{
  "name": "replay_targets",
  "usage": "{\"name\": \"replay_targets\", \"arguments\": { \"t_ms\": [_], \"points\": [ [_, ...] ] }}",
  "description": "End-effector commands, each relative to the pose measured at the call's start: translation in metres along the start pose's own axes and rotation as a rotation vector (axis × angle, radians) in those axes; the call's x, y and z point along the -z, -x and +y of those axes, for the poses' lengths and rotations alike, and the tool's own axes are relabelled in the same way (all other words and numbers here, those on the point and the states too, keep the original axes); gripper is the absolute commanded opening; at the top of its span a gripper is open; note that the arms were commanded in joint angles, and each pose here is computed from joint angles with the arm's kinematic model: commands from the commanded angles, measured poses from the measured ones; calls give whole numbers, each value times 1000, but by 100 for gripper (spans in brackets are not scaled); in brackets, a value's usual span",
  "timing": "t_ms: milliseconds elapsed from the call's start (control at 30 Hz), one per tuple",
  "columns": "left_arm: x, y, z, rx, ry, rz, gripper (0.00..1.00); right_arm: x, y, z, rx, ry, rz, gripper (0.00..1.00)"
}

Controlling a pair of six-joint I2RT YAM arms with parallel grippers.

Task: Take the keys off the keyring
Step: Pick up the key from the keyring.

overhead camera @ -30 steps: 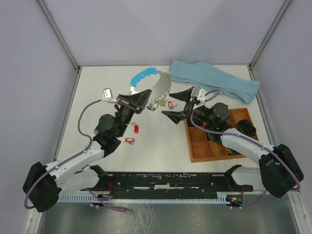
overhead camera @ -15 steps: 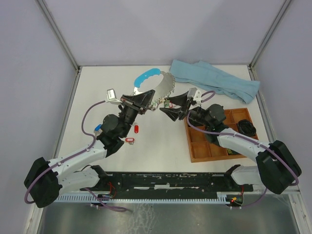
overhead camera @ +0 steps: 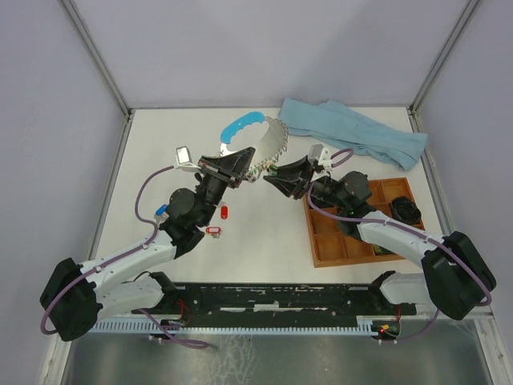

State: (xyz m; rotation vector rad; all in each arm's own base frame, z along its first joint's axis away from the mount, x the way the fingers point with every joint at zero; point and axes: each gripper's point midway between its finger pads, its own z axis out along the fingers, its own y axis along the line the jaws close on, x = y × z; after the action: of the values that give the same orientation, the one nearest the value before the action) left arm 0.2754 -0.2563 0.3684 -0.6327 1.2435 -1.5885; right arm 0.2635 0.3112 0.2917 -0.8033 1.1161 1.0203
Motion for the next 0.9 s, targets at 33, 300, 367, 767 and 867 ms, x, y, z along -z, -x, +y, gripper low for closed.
{"name": "replay_targets", "arguments": {
  "t_ms": [33, 300, 367, 767, 867],
  "points": [
    [-3, 16, -42, 88, -113, -63, 3, -6, 48, 8, 42, 41, -123, 35],
    [-2, 15, -41, 91, -113, -61, 3, -4, 58, 3, 10, 19, -144, 39],
    [-2, 16, -41, 91, -113, -61, 3, -4, 59, 4, 6, 24, -146, 38],
    [-2, 15, -39, 97, -113, -62, 3, -5, 60, 9, -4, 55, -135, 28],
    [-2, 15, -40, 98, -115, -63, 3, -5, 59, 9, -7, 58, -129, 28]
  ]
}}
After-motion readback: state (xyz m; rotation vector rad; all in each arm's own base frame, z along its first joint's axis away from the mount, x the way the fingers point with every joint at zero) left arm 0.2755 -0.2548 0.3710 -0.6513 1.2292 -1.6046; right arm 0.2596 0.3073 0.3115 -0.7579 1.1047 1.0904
